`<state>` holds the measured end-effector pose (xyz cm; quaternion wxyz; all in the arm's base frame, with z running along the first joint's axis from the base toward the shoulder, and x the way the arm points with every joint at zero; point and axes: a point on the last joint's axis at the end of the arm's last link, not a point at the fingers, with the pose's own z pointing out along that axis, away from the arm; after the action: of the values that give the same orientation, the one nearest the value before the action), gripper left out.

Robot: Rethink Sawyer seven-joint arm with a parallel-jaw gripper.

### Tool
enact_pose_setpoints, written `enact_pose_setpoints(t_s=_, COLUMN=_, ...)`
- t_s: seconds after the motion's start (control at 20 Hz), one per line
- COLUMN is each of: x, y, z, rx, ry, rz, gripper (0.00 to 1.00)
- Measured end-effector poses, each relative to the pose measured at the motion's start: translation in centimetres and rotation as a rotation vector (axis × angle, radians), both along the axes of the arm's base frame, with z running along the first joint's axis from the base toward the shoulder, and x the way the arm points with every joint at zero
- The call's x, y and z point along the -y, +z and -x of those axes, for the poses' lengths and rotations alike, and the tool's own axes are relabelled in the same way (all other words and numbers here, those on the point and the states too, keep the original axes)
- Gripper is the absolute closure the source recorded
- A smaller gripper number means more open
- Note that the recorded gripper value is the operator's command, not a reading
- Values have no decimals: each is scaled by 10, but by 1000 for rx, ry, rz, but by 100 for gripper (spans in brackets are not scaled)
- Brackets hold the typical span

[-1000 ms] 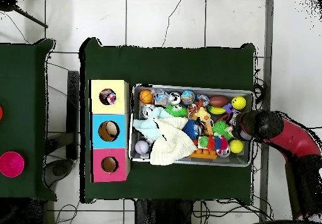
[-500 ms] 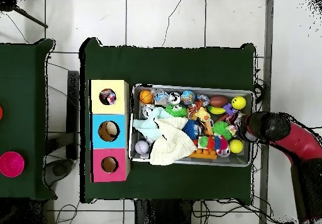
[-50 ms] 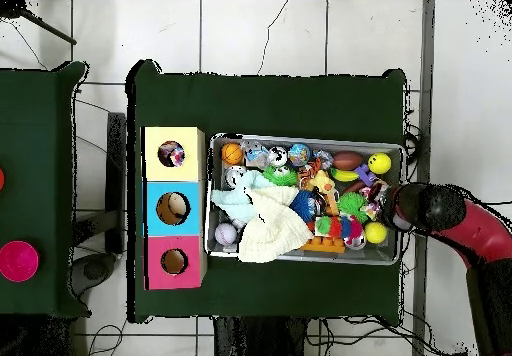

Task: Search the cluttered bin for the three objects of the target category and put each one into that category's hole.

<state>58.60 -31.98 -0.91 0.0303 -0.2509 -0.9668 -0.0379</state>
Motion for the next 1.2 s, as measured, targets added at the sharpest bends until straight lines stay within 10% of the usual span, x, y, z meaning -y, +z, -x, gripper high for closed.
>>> enact_pose_setpoints(t_s=0.45, x=-28, y=24, z=9, rx=19, ry=43, rz=25, gripper=100)
enact_pose_setpoints(t_s=0.95, x=-102, y=109, z=15, rx=5, ry=115, rz=88, gripper=100)
enact_pose_setpoints(t_s=1.2, x=-96, y=106, z=14, rx=8, ry=102, rz=91, gripper=100)
